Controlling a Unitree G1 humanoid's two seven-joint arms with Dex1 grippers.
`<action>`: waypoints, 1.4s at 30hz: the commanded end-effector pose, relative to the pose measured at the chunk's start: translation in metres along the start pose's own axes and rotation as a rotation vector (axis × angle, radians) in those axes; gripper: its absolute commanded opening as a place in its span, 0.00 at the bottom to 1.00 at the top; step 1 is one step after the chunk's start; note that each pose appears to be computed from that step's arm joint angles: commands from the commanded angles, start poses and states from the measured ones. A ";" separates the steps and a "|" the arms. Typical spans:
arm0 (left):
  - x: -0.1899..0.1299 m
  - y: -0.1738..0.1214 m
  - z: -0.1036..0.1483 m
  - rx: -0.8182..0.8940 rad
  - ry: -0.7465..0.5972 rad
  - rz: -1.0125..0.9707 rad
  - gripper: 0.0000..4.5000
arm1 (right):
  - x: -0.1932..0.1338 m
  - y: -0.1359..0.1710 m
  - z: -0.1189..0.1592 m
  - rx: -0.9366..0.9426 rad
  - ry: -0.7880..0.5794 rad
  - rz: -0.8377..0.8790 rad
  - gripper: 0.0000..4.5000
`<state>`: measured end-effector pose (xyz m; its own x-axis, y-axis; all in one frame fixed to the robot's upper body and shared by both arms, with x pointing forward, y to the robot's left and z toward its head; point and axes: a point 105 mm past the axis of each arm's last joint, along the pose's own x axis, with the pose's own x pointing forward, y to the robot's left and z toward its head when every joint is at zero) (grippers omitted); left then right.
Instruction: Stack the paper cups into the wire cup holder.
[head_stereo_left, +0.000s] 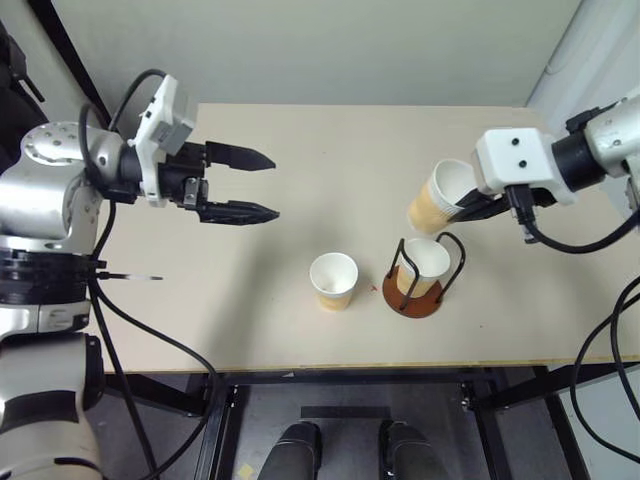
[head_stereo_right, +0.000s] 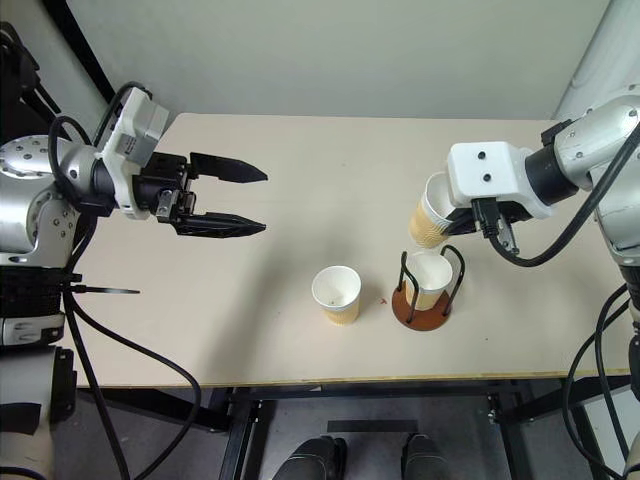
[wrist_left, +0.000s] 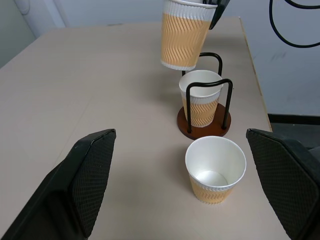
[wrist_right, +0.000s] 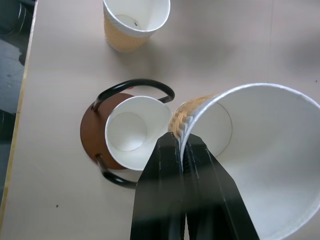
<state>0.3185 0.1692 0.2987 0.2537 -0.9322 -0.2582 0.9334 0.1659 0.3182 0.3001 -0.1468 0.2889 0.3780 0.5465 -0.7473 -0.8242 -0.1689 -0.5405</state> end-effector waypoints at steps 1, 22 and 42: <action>-0.007 -0.001 0.015 0.055 -0.006 0.005 1.00 | -0.003 0.008 0.001 -0.037 0.019 0.015 0.01; -0.010 -0.007 0.027 0.136 0.077 -0.078 1.00 | 0.020 0.026 -0.010 -0.102 0.065 0.105 0.01; -0.009 -0.008 0.024 0.134 0.078 -0.075 1.00 | 0.036 0.024 -0.002 -0.145 0.028 0.076 0.51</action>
<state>0.3100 0.1679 0.3109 0.2182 -0.9112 -0.3495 0.9241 0.0779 0.3740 0.2974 -0.1327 0.2349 0.2938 0.4770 -0.8283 -0.8058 -0.3425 -0.4831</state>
